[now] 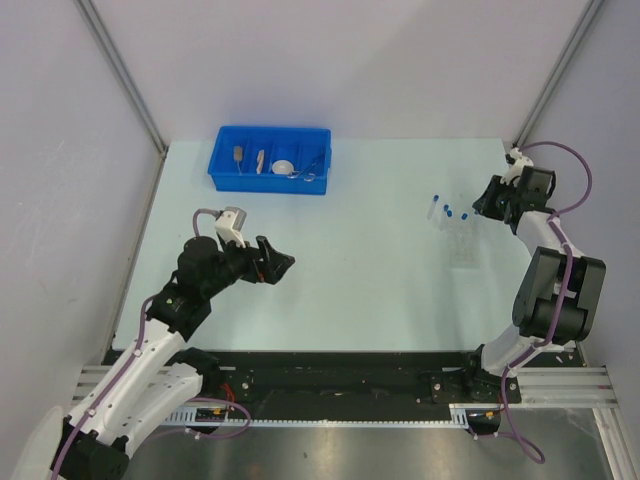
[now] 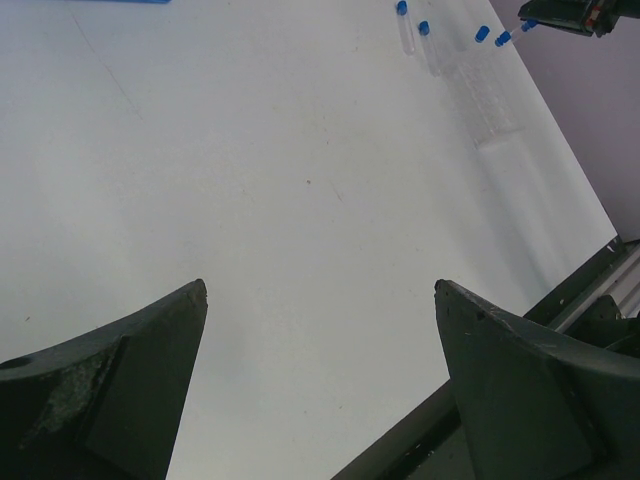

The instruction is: Organize the chemistry lab equipment

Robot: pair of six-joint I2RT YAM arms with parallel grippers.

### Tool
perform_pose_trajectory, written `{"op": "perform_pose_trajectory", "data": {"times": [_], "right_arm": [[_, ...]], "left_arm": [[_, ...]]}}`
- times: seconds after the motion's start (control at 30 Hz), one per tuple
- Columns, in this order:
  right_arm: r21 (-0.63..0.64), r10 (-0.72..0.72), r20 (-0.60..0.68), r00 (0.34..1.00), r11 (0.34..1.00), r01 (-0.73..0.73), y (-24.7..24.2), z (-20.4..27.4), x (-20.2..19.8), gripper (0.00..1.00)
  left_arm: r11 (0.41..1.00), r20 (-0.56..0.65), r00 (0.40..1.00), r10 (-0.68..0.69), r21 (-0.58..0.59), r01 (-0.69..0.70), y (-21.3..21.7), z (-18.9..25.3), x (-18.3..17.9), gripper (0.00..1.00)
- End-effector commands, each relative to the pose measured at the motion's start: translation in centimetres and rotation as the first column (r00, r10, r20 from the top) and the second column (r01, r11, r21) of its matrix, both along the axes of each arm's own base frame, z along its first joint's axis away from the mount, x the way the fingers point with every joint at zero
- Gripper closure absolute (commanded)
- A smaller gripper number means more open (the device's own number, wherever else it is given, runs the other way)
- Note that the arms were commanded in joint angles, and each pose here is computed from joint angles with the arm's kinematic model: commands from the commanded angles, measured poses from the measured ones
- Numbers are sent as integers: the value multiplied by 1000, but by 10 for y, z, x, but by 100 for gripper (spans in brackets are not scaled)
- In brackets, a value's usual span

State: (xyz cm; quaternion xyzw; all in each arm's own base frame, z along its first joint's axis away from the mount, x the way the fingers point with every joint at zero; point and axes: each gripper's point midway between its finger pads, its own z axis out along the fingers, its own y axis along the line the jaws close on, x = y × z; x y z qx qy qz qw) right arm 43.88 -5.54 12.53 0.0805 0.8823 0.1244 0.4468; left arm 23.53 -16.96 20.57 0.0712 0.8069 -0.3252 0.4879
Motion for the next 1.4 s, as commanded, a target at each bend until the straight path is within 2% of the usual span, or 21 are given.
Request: {"op": "perform_pose_trajectory", "data": {"times": [0.0, 0.3, 0.6, 1.03, 1.37], "right_arm": [[-90, -2, 68, 998, 996, 9, -3, 23, 13, 83], [-241, 26, 81, 996, 971, -6, 6, 28, 23, 85], [-305, 34, 70, 997, 952, -11, 10, 28, 22, 85], [-287, 11, 50, 999, 958, 4, 2, 26, 16, 85], [-243, 32, 8, 999, 970, -29, 6, 13, 11, 80]], "left_arm": [[1000, 10, 1000, -1, -21, 2, 0, 6, 0, 0], [1000, 9, 1000, 2, -17, -2, 0, 6, 1, 0], [1000, 6, 1000, -1, -16, 1, -1, 5, 3, 0], [1000, 7, 1000, -4, -18, 4, -2, 4, 3, 0], [1000, 5, 1000, -4, -21, 4, -2, 3, 2, 0]]}}
